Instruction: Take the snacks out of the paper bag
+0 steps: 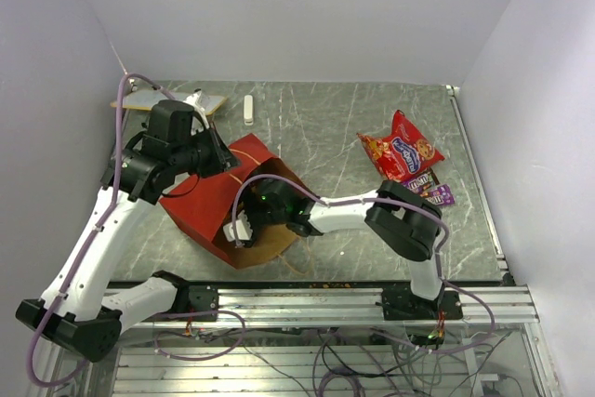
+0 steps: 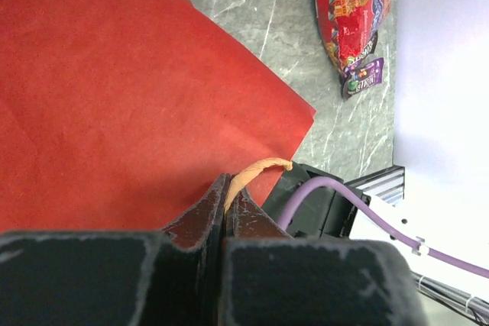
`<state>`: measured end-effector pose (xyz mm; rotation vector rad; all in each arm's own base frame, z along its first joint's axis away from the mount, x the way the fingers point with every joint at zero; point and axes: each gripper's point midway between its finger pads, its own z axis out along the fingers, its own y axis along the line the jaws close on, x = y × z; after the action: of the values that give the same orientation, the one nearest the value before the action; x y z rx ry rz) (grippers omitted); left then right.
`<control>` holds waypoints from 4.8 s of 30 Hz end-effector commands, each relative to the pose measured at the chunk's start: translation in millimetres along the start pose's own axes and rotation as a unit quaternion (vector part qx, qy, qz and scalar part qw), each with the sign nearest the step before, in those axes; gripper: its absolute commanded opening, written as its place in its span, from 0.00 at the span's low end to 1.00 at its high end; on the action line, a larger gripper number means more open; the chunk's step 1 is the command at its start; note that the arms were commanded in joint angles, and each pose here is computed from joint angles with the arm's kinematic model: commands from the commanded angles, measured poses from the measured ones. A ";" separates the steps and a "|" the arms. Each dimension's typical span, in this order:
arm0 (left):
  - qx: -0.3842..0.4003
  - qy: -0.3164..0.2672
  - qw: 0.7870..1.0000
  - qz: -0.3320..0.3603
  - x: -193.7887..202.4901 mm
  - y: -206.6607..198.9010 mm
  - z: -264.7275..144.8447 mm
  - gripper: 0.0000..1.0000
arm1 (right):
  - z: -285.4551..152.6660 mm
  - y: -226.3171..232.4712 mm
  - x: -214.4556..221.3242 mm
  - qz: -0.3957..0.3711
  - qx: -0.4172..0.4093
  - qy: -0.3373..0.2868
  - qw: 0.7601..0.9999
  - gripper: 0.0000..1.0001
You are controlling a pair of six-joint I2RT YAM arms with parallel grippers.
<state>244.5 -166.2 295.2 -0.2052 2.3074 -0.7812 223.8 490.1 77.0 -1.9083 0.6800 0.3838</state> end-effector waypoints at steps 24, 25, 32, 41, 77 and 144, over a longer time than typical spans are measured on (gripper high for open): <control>0.012 0.037 0.999 0.028 24.2 7.6 -9.0 0.07 | 2.6 -22.3 18.2 -0.042 0.048 0.062 0.996 0.16; 0.012 0.037 0.999 0.028 24.4 7.8 -8.7 0.07 | -1.6 -25.0 15.7 -0.041 0.052 0.065 0.996 0.14; 0.034 0.035 0.998 0.032 24.8 1.5 -7.1 0.07 | -36.2 -29.6 4.9 -0.019 0.065 0.093 0.993 0.08; 0.052 0.041 0.997 0.037 24.6 -4.3 -1.7 0.07 | -106.3 -5.4 -7.6 0.015 0.055 0.160 0.985 0.05; 0.013 0.020 0.999 0.039 9.5 3.6 2.6 0.07 | -425.8 -54.8 150.1 0.690 0.632 0.113 0.334 0.00; 0.066 0.053 0.996 0.042 24.3 -11.6 -0.2 0.07 | -322.3 55.3 101.3 0.818 0.420 0.118 0.374 0.65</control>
<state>221.5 -180.1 282.8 -0.0132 2.3676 -0.8871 256.5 123.8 98.9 0.4949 2.3282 0.6368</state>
